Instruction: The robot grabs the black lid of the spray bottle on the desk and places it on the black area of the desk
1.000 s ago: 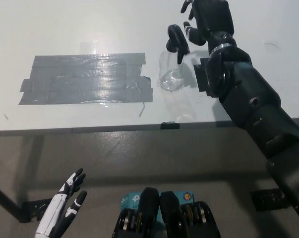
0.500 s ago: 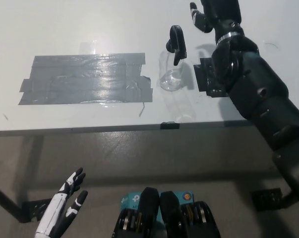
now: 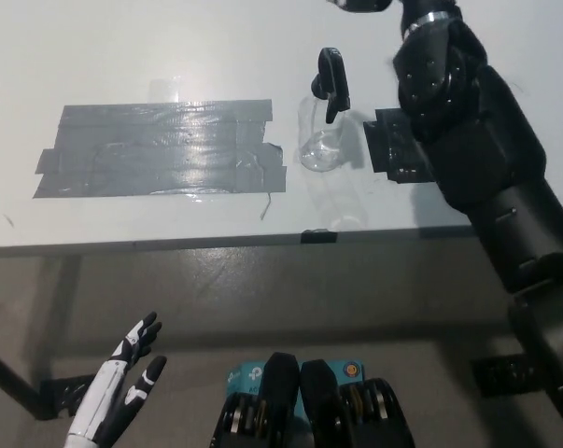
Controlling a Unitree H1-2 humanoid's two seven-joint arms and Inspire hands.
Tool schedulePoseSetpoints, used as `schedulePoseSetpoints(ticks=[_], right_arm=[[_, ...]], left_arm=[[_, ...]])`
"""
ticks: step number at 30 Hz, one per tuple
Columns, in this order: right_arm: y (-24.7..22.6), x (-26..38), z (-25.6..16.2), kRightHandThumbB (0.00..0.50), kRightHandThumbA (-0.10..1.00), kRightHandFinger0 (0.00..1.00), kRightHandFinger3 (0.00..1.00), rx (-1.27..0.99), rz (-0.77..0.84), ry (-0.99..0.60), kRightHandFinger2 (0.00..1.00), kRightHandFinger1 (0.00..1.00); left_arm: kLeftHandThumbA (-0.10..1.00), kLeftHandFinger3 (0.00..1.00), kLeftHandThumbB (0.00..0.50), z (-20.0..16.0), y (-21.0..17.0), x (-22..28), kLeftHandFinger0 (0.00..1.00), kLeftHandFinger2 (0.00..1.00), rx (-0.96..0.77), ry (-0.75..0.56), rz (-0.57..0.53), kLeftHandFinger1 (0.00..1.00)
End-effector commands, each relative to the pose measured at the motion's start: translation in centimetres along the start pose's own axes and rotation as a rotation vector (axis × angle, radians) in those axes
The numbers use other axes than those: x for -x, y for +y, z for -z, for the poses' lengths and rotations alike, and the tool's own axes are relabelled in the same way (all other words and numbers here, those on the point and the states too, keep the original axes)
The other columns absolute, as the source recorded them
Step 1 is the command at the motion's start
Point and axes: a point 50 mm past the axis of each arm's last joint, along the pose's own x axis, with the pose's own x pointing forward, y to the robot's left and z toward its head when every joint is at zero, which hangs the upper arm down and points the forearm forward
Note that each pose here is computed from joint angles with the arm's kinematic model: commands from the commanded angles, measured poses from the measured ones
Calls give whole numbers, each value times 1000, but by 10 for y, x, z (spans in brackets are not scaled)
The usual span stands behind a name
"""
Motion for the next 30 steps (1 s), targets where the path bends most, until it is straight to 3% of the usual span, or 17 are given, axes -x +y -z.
schedulePoseSetpoints(ticks=[1,4,10,13,19,30], right_arm=[[-8,-6,-41,437,1000,1000,1000,-107,-133,33,1000,1000],[0,-4,-37,489,1000,1000,1000,-102,-157,52,1000,1000],[13,-2,-24,475,1000,1000,1000,-40,-229,116,1000,1000],[20,-3,-7,492,1000,1000,1000,4,-260,168,1000,1000],[26,-5,18,469,1000,1000,1000,57,-289,243,1000,1000],[27,-5,29,494,1000,1000,1000,61,-313,278,1000,1000]], left_arm=[[930,1000,248,-6,8,0,1000,1000,-33,-30,-1,1000],[914,1000,248,-7,8,-2,1000,1000,-16,-39,0,1000],[936,1000,241,-9,10,-4,1000,1000,-42,-45,6,1000],[917,1000,226,-10,10,-4,1000,1000,-37,-48,10,1000],[935,1000,253,-8,10,-5,1000,1000,-42,-44,-5,1000],[946,1000,251,-7,9,-5,1000,1000,-45,-42,-4,1000]])
